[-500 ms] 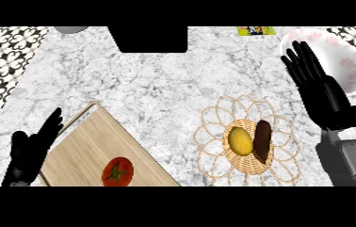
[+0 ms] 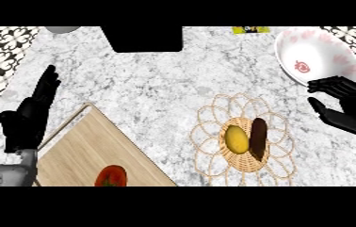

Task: Pick the sweet potato from the placemat and place it in the bowl

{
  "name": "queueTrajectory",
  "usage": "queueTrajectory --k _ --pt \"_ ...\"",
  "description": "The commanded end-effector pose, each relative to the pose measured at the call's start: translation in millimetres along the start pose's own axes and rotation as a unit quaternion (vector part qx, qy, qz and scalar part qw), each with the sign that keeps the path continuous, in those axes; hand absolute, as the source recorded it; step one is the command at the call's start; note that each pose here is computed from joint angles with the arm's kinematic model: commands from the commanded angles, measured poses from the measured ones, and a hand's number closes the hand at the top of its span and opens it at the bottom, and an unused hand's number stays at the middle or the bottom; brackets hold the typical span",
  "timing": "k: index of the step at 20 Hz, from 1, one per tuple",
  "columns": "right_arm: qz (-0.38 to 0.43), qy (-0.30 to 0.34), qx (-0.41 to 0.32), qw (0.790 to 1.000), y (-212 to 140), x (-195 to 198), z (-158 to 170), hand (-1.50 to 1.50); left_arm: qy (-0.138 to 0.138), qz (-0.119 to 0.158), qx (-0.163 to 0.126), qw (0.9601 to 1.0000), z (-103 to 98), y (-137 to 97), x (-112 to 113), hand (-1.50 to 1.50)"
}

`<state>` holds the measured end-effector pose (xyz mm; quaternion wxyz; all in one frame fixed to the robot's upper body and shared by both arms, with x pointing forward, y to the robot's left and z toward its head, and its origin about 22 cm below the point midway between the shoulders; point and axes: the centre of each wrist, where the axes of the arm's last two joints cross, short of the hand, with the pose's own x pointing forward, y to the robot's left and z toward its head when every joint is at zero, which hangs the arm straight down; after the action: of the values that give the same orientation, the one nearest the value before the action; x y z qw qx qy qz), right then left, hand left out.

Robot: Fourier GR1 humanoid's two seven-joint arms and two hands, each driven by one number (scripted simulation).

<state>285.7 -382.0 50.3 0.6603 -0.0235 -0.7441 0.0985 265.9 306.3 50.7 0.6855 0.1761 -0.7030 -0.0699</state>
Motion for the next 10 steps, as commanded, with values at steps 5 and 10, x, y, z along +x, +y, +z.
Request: queueTrajectory --k 5,10 --pt "0.081 -0.060 0.092 0.991 -54 -14 35 -1.50 -0.042 0.003 -0.004 0.9991 -15 -19 38 0.00" --pt "0.202 -0.013 0.145 0.968 -61 29 21 -1.50 -0.033 0.000 0.006 0.9994 -5 -38 29 0.00"
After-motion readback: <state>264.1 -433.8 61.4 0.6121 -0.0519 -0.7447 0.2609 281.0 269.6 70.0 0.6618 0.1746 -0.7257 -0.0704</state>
